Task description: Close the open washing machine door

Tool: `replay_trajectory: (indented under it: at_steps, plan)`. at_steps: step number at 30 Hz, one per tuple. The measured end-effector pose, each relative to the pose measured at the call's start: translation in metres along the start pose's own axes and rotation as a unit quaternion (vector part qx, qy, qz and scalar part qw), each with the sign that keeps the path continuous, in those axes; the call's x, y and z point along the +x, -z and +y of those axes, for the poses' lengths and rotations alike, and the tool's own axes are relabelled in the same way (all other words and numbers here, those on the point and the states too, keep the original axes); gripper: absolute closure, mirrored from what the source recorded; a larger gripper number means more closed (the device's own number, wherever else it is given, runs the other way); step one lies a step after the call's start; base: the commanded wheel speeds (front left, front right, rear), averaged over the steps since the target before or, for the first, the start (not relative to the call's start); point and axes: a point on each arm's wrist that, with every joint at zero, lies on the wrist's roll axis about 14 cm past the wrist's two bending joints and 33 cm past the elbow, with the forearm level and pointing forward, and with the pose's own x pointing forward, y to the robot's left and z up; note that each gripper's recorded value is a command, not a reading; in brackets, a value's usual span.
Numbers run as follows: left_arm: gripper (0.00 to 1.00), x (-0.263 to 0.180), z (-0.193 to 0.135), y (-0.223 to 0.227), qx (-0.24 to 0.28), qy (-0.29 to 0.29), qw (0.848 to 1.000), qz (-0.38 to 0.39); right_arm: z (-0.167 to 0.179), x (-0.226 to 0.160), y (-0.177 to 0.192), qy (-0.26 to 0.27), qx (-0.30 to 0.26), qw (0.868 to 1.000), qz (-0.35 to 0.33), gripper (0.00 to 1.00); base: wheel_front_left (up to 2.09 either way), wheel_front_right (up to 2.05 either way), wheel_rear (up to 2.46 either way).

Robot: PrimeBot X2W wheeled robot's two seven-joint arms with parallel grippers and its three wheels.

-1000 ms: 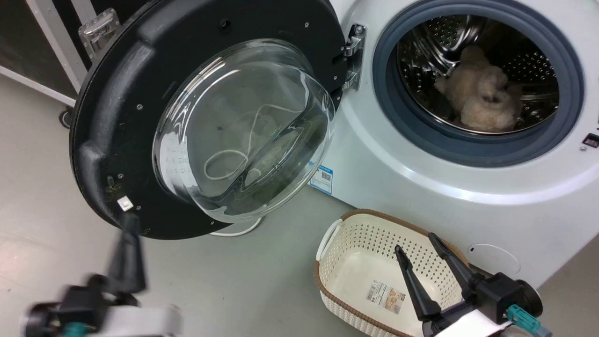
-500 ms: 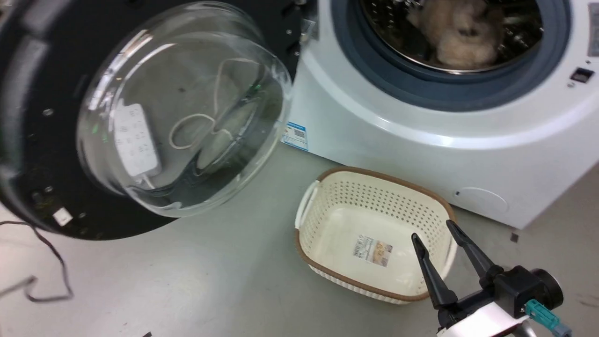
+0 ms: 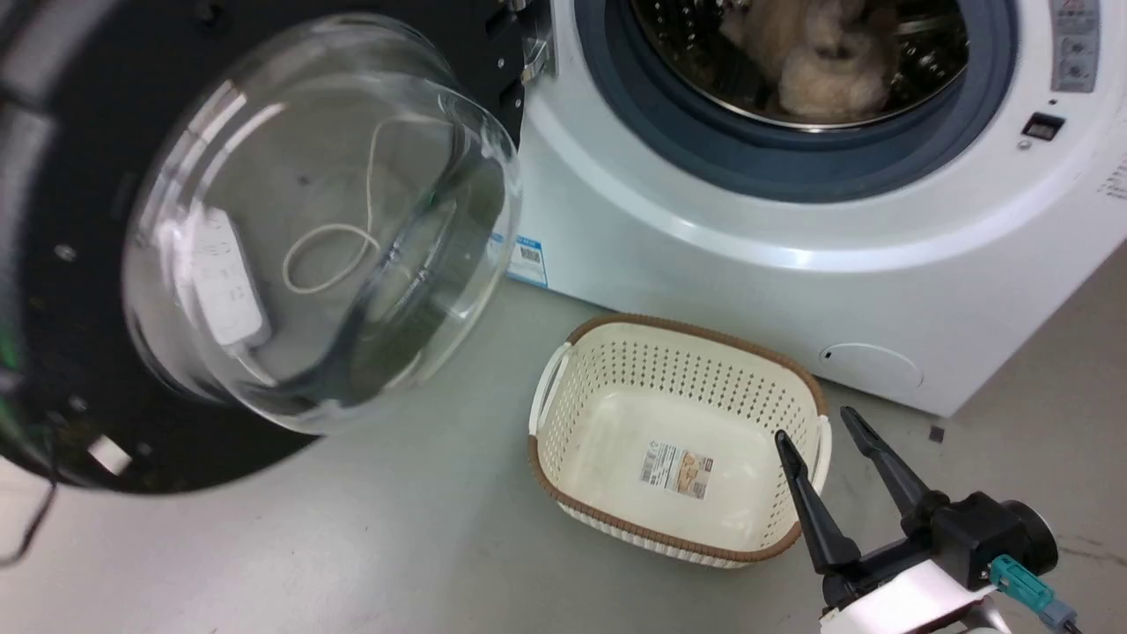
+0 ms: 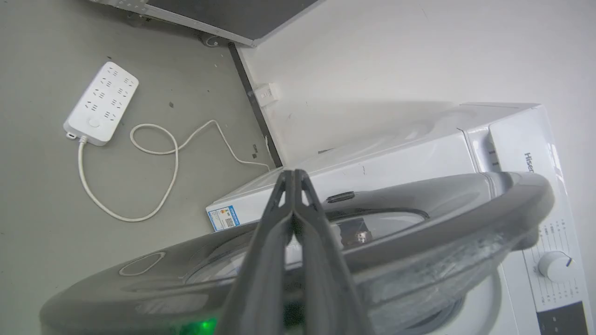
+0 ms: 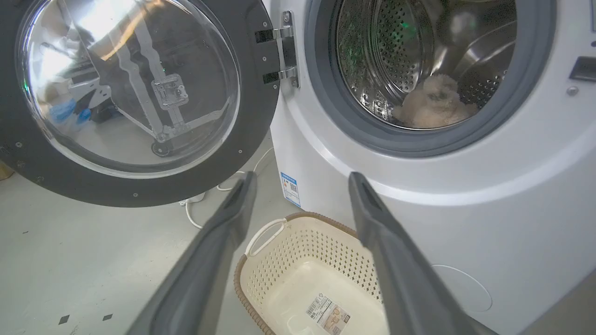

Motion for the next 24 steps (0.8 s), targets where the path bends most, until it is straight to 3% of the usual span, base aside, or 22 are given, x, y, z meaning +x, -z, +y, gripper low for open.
replay_trajectory:
  at_steps: [5,11,12,15,24]
  plan:
    - [1.0,-0.016,0.005,0.038,-0.006,0.018,0.997,0.079,0.001,-0.003,-0.01,0.007,-0.003,1.0,-0.011,0.0,0.0,0.0,0.0]
    - [1.0,-0.044,-0.01,0.085,-0.046,0.082,0.984,0.155,0.002,-0.009,-0.025,0.02,-0.005,0.999,-0.03,0.0,0.0,0.0,0.0]
    - [1.0,-0.062,-0.016,0.116,-0.069,0.107,0.973,0.193,0.003,-0.013,-0.03,0.028,-0.004,0.999,-0.037,0.0,0.0,0.0,0.0]
    - [1.0,-0.077,-0.025,0.15,-0.093,0.13,0.96,0.231,0.002,-0.019,-0.035,0.036,-0.006,0.998,-0.042,0.0,0.0,0.0,0.0]
    - [1.0,-0.104,-0.059,0.228,-0.122,0.181,0.918,0.33,-0.021,-0.042,-0.042,0.082,-0.021,0.995,-0.049,0.0,0.0,0.0,0.0]
